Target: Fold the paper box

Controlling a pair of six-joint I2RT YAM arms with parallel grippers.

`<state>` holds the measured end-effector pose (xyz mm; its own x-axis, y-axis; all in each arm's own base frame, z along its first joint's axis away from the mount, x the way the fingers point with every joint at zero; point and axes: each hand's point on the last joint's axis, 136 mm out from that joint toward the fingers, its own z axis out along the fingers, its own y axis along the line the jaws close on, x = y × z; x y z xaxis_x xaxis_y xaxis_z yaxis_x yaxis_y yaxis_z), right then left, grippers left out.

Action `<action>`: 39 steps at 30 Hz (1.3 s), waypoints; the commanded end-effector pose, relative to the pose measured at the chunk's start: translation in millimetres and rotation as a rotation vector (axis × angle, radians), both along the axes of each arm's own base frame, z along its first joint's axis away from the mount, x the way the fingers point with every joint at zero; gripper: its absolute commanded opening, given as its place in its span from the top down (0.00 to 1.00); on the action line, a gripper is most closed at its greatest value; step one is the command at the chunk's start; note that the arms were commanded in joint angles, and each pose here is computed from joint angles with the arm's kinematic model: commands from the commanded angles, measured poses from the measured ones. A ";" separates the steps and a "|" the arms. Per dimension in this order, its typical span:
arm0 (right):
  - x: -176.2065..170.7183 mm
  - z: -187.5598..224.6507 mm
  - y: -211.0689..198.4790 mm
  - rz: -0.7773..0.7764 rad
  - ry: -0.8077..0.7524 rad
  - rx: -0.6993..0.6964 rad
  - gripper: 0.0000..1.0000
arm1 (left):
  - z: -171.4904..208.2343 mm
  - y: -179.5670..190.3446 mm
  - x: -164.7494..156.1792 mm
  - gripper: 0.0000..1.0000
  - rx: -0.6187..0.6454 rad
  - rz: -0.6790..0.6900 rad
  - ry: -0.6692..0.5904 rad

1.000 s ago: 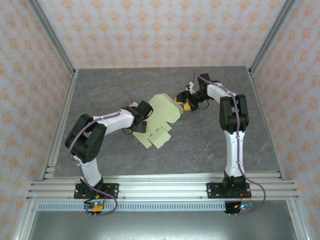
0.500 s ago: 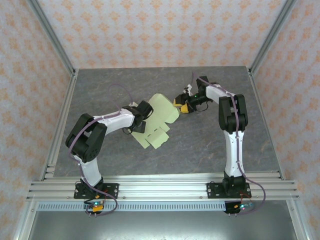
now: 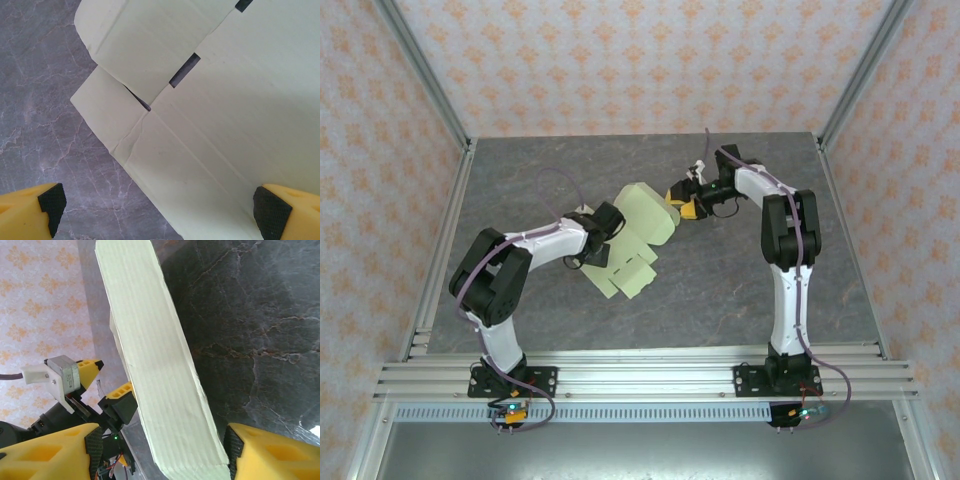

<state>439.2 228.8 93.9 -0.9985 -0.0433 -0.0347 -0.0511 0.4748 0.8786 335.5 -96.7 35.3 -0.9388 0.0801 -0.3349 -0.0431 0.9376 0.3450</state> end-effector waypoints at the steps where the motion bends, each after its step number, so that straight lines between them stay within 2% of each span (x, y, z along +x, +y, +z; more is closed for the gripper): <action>1: -6.9 23.4 5.4 0.031 -0.033 0.040 0.33 | 3.9 11.5 -12.0 0.00 0.042 0.000 0.026; 11: -8.3 24.9 7.2 0.029 -0.037 0.064 0.34 | 3.1 10.3 -9.2 0.00 0.042 0.006 0.024; 15: -10.6 26.8 8.6 0.040 -0.033 0.061 0.39 | 3.9 4.2 -6.1 0.00 0.013 0.000 0.023; 17: -10.6 26.1 8.6 0.042 -0.042 0.062 0.45 | 7.2 6.2 -3.1 0.00 0.034 0.000 0.018; 21: -9.7 25.2 7.9 0.037 -0.034 0.053 0.64 | 6.5 4.5 -3.3 0.00 0.018 0.002 0.012; 26: -7.8 24.7 7.1 0.036 -0.050 0.038 0.79 | 8.9 8.5 -4.0 0.00 0.041 0.001 0.011; 31: -10.9 29.6 6.7 0.043 -0.068 0.042 0.83 | 14.9 9.1 -4.3 0.00 0.046 -0.008 0.011; 39: -12.0 32.5 6.5 0.037 -0.072 0.044 0.97 | 26.3 7.7 -1.3 0.00 0.033 -0.009 -0.019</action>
<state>434.0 230.4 104.5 -0.9964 -0.0591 -0.0614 -0.0816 0.4548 0.8869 329.5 -92.9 41.7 -0.9451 0.0961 -0.3122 -0.0248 0.9318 0.3621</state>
